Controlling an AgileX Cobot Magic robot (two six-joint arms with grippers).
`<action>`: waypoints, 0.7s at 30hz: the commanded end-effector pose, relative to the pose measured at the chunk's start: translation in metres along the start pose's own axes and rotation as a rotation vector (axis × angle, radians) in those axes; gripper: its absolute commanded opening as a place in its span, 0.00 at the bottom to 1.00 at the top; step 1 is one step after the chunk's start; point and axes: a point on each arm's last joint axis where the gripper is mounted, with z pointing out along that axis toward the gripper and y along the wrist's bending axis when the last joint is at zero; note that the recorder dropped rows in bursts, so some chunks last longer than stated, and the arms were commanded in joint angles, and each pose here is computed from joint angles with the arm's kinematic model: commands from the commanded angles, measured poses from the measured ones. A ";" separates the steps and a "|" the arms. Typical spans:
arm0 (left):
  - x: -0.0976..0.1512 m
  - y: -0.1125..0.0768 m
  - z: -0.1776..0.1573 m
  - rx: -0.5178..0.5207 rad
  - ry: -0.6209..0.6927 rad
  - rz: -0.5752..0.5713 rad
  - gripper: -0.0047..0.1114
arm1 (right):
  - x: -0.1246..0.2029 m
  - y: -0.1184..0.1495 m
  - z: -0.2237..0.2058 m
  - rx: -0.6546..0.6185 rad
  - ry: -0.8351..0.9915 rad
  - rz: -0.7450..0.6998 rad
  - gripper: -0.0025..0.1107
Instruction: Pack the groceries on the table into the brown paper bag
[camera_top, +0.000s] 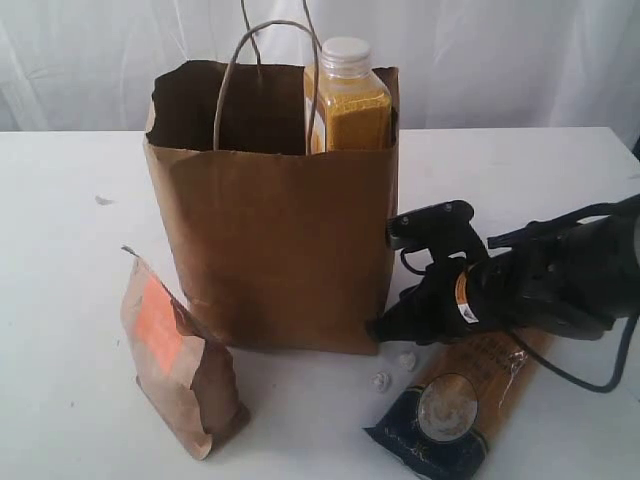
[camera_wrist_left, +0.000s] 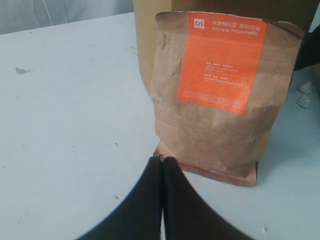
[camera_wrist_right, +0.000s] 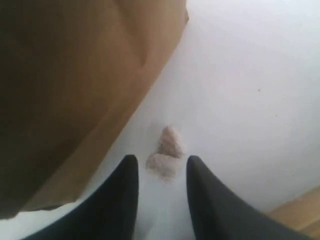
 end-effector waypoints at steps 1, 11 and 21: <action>0.001 0.000 0.000 -0.002 -0.003 -0.001 0.04 | 0.000 -0.001 0.005 -0.015 -0.004 -0.010 0.33; 0.001 0.000 0.000 -0.002 -0.003 -0.001 0.04 | -0.003 -0.002 0.016 0.006 0.022 -0.010 0.33; 0.001 0.000 0.000 -0.002 -0.003 -0.001 0.04 | -0.001 -0.004 0.016 0.031 0.047 -0.010 0.14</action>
